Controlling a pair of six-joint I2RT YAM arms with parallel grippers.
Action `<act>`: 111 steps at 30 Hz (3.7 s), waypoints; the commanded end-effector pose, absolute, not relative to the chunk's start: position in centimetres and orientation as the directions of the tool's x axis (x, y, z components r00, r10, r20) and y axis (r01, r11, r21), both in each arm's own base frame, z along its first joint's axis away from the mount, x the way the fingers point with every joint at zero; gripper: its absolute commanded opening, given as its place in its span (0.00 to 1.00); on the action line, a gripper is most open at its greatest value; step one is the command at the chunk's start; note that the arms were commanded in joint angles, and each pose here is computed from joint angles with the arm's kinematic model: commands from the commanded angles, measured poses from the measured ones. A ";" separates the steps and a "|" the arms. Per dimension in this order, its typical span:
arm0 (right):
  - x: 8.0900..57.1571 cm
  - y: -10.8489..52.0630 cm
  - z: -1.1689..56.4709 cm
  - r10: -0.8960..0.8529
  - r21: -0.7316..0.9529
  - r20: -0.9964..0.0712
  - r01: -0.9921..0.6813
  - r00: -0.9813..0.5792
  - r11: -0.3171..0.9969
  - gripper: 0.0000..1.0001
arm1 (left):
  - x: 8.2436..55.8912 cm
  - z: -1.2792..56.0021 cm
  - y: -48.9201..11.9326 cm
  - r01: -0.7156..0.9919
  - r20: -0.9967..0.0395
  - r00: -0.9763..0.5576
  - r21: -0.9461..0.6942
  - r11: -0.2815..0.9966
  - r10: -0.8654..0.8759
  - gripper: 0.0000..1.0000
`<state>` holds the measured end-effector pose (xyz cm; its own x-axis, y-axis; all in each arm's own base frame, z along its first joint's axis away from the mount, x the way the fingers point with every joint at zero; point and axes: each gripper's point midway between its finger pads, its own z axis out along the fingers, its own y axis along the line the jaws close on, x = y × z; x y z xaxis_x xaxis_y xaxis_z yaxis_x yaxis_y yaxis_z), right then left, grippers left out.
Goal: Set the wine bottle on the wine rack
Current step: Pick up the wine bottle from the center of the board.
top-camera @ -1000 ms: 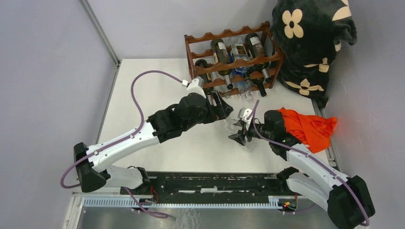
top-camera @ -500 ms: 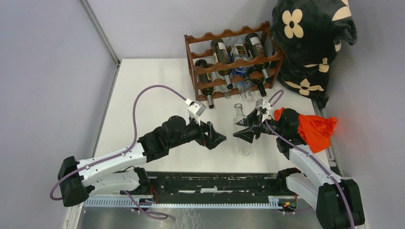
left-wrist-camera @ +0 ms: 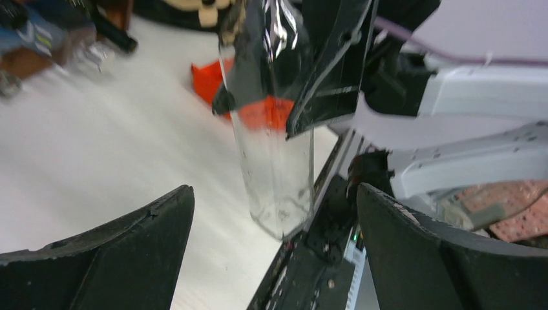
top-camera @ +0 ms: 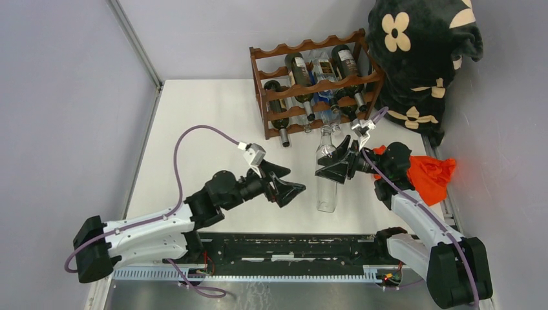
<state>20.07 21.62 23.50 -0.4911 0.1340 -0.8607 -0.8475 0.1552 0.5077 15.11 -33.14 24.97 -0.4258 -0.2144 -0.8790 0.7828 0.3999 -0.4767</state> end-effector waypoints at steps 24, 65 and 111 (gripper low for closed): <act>19.3 20.4 31.4 0.378 0.485 -0.822 -0.871 -0.425 0.075 0.00 | 12.4 26.4 -37.7 0.764 -0.736 -0.596 -0.643 0.056 -0.321 1.00; 21.4 16.0 24.1 -0.285 -0.128 -0.957 -0.965 0.060 0.228 0.98 | 15.0 22.3 -33.3 0.926 -0.881 -0.252 -0.099 0.365 0.401 0.02; 14.2 17.3 14.2 -0.253 -0.266 -0.912 -0.935 0.323 -0.236 0.98 | 16.2 19.1 -27.6 0.940 -0.871 -0.135 0.037 0.338 0.472 0.02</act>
